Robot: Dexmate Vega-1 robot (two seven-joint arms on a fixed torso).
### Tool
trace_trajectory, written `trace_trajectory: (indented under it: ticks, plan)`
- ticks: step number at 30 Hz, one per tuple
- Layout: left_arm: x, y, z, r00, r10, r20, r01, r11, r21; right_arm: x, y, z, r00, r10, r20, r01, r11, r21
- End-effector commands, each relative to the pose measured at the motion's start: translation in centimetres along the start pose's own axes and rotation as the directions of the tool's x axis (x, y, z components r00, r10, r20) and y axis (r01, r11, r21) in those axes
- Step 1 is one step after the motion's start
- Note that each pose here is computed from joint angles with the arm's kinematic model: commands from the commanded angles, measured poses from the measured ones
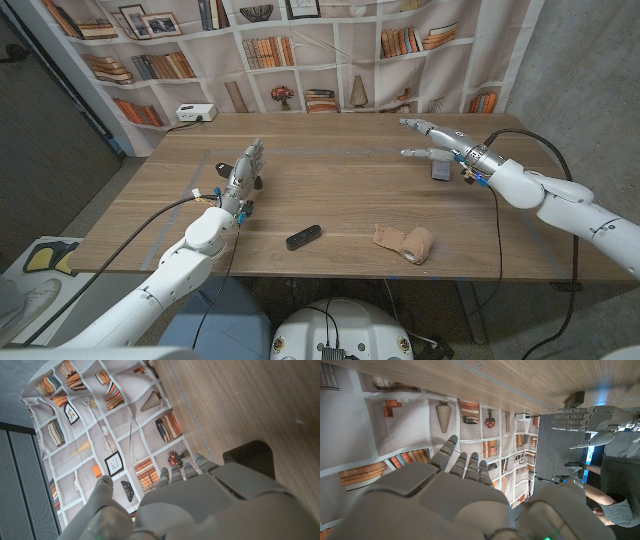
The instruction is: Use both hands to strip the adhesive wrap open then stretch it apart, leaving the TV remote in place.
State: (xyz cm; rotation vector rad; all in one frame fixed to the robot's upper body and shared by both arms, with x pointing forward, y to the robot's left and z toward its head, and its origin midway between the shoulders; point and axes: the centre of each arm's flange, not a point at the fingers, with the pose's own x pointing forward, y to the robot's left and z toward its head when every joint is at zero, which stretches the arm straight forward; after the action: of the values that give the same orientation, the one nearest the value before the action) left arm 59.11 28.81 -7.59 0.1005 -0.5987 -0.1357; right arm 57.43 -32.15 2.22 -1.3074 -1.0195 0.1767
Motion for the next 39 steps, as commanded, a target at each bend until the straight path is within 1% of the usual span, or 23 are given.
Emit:
trace_trajectory:
  ticks: [1,15,24,28,32,39]
  plan:
    - [-0.3,-0.4,0.0,1.000,-0.006,-0.004,0.006,1.000,0.003,-1.0,0.3,0.2,1.000,-0.013,-0.010,0.013,1.000,0.011]
    - [-0.5,-0.6,-0.2,1.000,-0.007,0.001,0.007,1.000,-0.001,-1.6,0.3,0.4,0.999,-0.025,-0.020,0.026,0.999,0.021]
    - [-0.6,-0.5,-0.3,1.000,-0.010,0.002,0.010,1.000,-0.003,-2.1,1.0,0.5,0.999,-0.025,-0.042,0.027,0.999,0.037]
    - [-0.6,-0.2,-0.6,1.000,-0.004,-0.006,0.004,1.000,0.001,-2.3,1.2,0.6,0.998,-0.031,-0.048,0.033,0.999,0.042]
    - [-0.7,-0.2,-0.8,1.000,-0.004,-0.008,0.004,1.000,0.008,-2.4,1.4,0.6,0.998,-0.035,-0.054,0.038,0.997,0.069]
    - [-0.8,-0.1,-1.1,1.000,-0.004,-0.016,0.004,1.000,0.008,-2.6,1.7,0.8,0.998,-0.038,-0.059,0.042,0.996,0.073]
